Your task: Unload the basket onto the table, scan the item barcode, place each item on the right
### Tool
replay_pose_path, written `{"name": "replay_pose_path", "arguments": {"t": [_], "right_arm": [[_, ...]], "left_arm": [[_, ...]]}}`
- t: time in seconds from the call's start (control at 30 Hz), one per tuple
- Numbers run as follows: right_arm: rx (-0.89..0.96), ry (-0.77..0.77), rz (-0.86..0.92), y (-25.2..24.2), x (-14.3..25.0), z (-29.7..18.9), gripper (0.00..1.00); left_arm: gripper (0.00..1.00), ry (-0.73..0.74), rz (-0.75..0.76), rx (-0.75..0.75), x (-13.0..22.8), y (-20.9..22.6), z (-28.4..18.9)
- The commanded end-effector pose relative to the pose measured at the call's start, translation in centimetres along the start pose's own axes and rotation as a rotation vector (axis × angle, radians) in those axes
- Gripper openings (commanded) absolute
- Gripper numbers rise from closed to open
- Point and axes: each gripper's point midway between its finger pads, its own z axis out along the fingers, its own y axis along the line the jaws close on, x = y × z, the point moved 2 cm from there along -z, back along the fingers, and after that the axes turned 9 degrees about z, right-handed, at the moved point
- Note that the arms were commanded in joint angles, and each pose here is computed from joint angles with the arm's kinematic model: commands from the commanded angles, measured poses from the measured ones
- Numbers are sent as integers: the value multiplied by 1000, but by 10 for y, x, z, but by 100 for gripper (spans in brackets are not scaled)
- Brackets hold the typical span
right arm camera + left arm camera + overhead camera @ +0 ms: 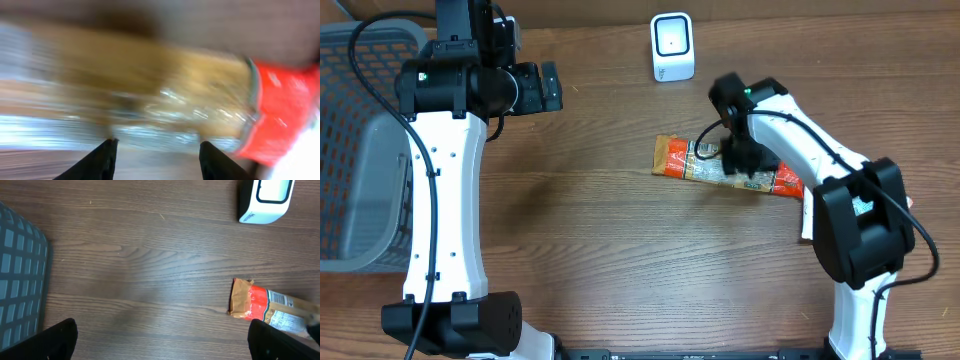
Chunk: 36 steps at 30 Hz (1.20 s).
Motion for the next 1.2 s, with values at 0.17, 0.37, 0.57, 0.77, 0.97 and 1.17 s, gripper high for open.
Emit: {"name": "replay_pose_path", "arguments": {"t": [0.17, 0.37, 0.57, 0.77, 0.97, 1.17], "right_arm": [[-514, -149, 132, 87, -38, -59, 55], [-569, -152, 288, 114, -59, -9, 58], [-626, -78, 292, 140, -54, 21, 58], [-762, 70, 94, 178, -9, 7, 54], [-666, 295, -77, 182, 70, 12, 51], [-581, 375, -270, 165, 104, -2, 56]], "left_arm": [[100, -3, 17, -5, -1, 0, 0], [100, -3, 17, -5, -1, 0, 0], [100, -2, 17, -5, -1, 0, 0], [100, -3, 17, -5, -1, 0, 0], [100, -3, 17, -5, -1, 0, 0], [100, -3, 17, -5, -1, 0, 0]]}}
